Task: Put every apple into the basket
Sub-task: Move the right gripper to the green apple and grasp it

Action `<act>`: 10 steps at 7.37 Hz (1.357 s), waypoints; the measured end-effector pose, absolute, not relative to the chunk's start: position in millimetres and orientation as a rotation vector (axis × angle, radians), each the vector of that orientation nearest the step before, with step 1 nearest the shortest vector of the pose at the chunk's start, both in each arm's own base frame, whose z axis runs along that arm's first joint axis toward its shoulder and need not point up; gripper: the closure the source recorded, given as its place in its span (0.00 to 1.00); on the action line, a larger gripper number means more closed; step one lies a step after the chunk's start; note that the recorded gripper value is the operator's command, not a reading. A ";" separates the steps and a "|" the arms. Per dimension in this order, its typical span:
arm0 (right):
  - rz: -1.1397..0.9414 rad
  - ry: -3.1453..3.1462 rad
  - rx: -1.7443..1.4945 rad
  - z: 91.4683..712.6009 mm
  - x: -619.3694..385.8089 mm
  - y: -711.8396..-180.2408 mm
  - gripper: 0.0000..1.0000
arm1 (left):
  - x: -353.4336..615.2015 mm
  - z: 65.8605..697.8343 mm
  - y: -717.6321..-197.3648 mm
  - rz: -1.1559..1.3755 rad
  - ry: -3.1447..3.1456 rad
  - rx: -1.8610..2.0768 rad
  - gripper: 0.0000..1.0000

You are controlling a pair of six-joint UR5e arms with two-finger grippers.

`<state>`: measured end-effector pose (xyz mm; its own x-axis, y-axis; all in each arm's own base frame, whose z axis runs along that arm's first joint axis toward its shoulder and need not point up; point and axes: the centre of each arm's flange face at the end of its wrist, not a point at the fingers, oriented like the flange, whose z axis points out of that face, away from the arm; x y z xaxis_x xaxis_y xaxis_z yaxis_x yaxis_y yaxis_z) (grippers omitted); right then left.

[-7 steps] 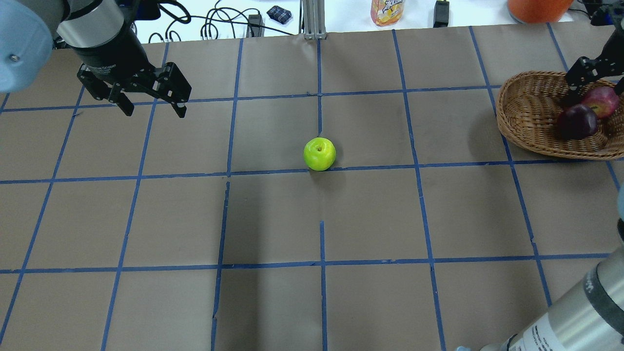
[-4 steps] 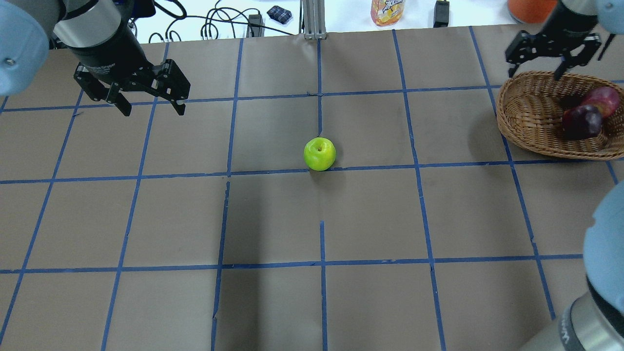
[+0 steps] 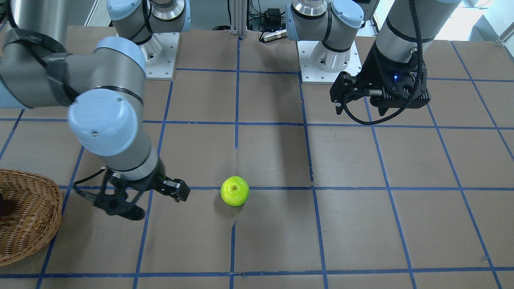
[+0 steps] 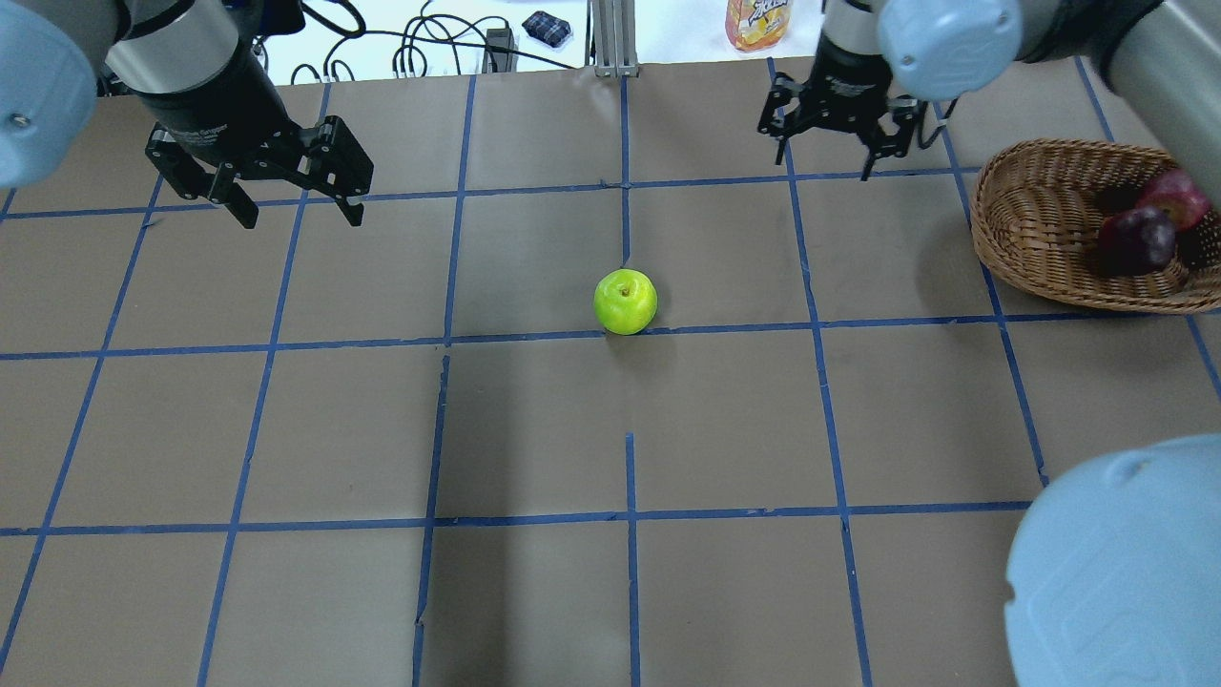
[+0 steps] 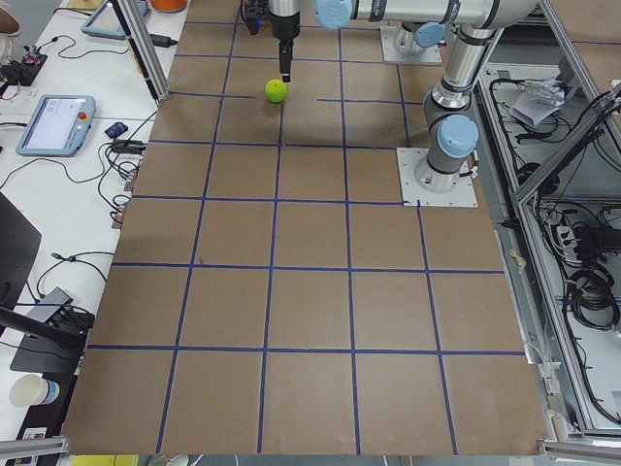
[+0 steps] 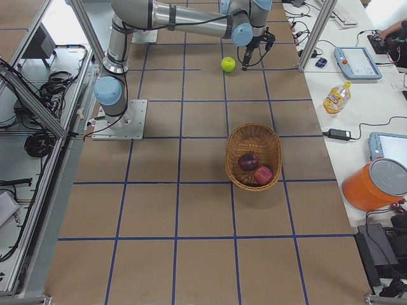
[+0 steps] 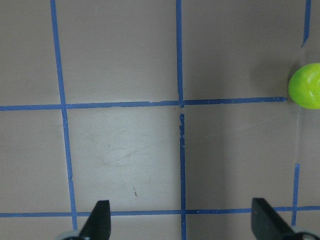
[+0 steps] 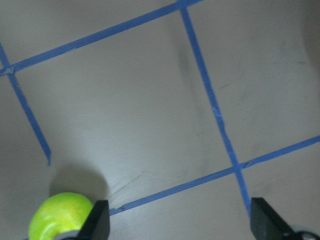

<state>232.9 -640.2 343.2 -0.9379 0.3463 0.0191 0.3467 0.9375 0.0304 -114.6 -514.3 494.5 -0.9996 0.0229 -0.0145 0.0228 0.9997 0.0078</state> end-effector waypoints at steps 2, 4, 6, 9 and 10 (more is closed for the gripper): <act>-0.050 -3.081 -0.624 298.7 296.6 -636.2 0.00 | -114.6 495.7 -514.3 0.005 3.126 0.037 0.00; -0.094 -3.122 -0.614 274.5 334.5 -627.1 0.00 | -114.6 497.2 -514.2 -0.002 3.126 0.037 0.00; -0.164 -3.148 -0.603 259.0 346.9 -622.6 0.00 | -113.8 499.4 -513.0 -0.007 3.118 0.038 0.00; -0.217 -3.144 -0.560 238.2 360.6 -616.1 0.00 | -112.7 498.4 -513.0 -0.002 3.100 0.041 0.00; -0.236 -3.137 -0.548 229.7 363.4 -613.0 0.00 | -112.8 498.3 -513.0 -0.002 3.101 0.041 0.00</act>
<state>363.4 -613.0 229.7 -0.9398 0.3407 -0.0254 0.3331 0.9302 0.1541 -112.8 -513.0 498.3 -0.9988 0.0267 -0.0407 0.0267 0.9996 -0.0008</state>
